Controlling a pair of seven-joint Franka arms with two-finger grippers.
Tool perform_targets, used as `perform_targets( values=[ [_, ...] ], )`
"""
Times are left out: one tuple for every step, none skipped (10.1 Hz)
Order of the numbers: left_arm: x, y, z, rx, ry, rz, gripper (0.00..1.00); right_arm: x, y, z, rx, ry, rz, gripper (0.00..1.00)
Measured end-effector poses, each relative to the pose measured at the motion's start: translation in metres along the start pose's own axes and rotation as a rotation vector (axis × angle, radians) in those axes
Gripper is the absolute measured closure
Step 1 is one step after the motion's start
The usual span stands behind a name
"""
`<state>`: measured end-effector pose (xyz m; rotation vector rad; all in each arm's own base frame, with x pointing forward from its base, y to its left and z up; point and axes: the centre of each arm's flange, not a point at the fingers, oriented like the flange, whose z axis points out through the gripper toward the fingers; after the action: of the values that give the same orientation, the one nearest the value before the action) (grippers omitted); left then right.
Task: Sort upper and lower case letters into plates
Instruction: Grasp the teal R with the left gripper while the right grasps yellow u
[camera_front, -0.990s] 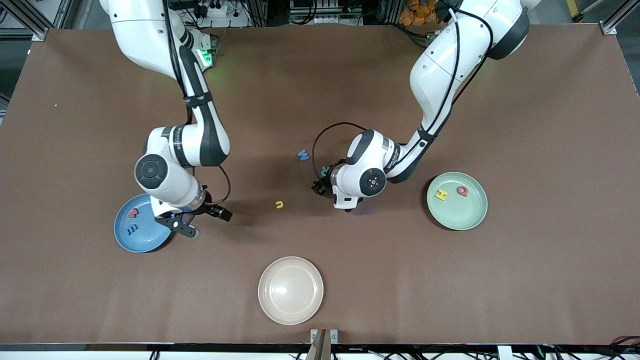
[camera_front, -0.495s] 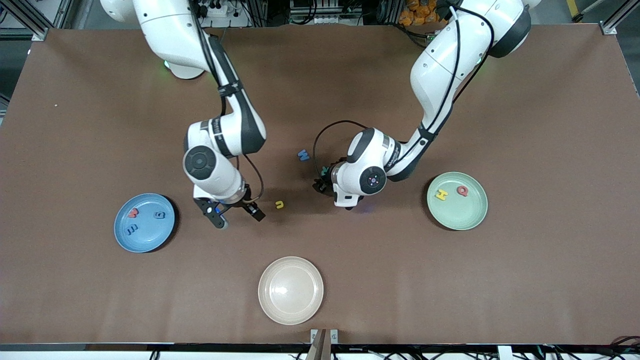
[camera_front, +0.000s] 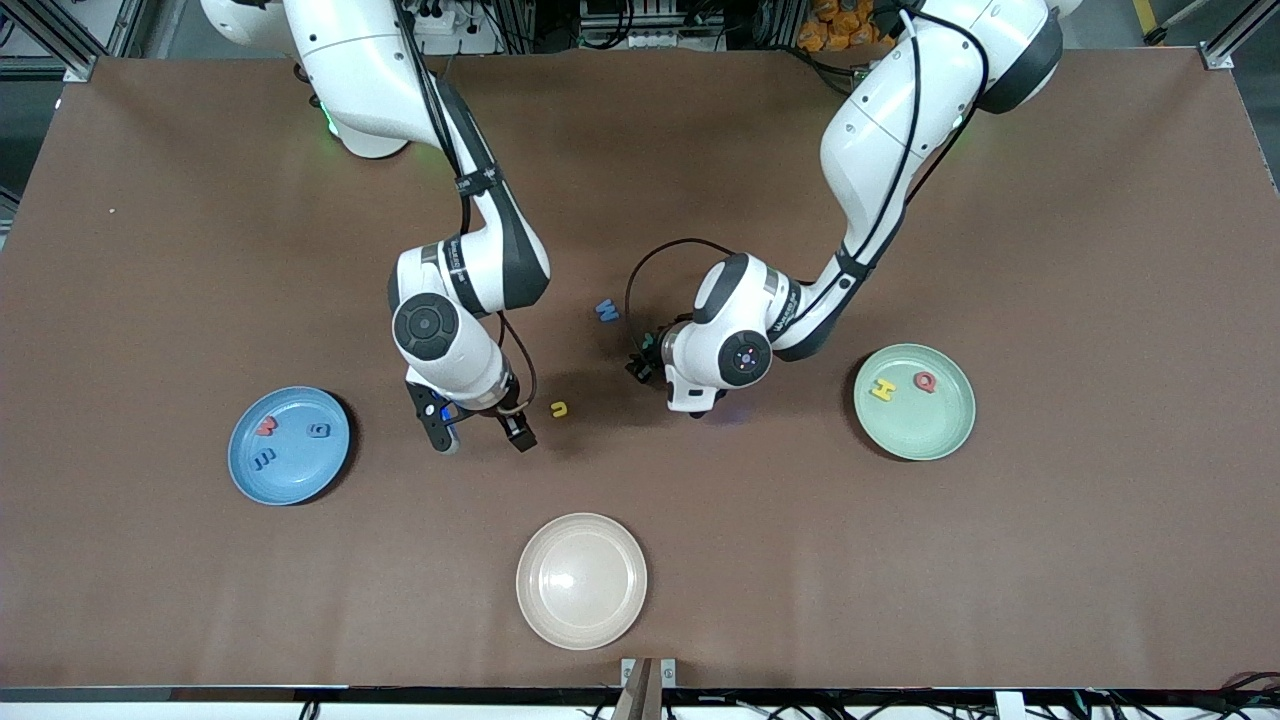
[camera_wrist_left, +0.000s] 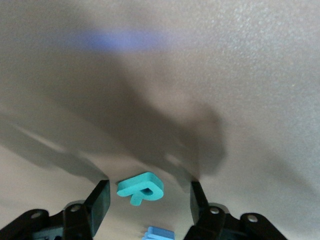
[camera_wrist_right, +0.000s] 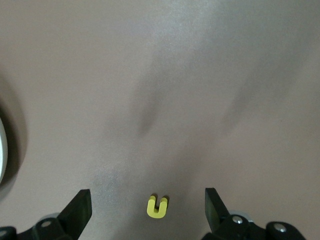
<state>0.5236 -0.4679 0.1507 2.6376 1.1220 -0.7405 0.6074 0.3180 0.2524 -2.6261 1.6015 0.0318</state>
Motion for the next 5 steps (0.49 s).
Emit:
perform_targets(
  values=[
    [-0.002,0.000,0.001,0.002,-0.001,0.002,0.28,-0.004,0.001,0.004,-0.005,0.000,0.009,0.00],
    [-0.004,-0.001,0.002,0.004,-0.001,0.005,0.28,-0.013,0.001,0.011,-0.006,0.004,0.006,0.00],
    [-0.005,-0.001,0.002,0.005,-0.001,0.006,0.32,-0.023,0.001,0.022,-0.002,0.015,0.004,0.00],
    [-0.005,-0.001,0.002,0.005,-0.001,0.007,0.34,-0.029,0.002,0.032,-0.002,0.024,0.006,0.00],
    [-0.005,-0.001,0.002,0.005,-0.001,0.014,0.35,-0.031,0.003,0.037,-0.004,0.030,0.006,0.00]
  ],
)
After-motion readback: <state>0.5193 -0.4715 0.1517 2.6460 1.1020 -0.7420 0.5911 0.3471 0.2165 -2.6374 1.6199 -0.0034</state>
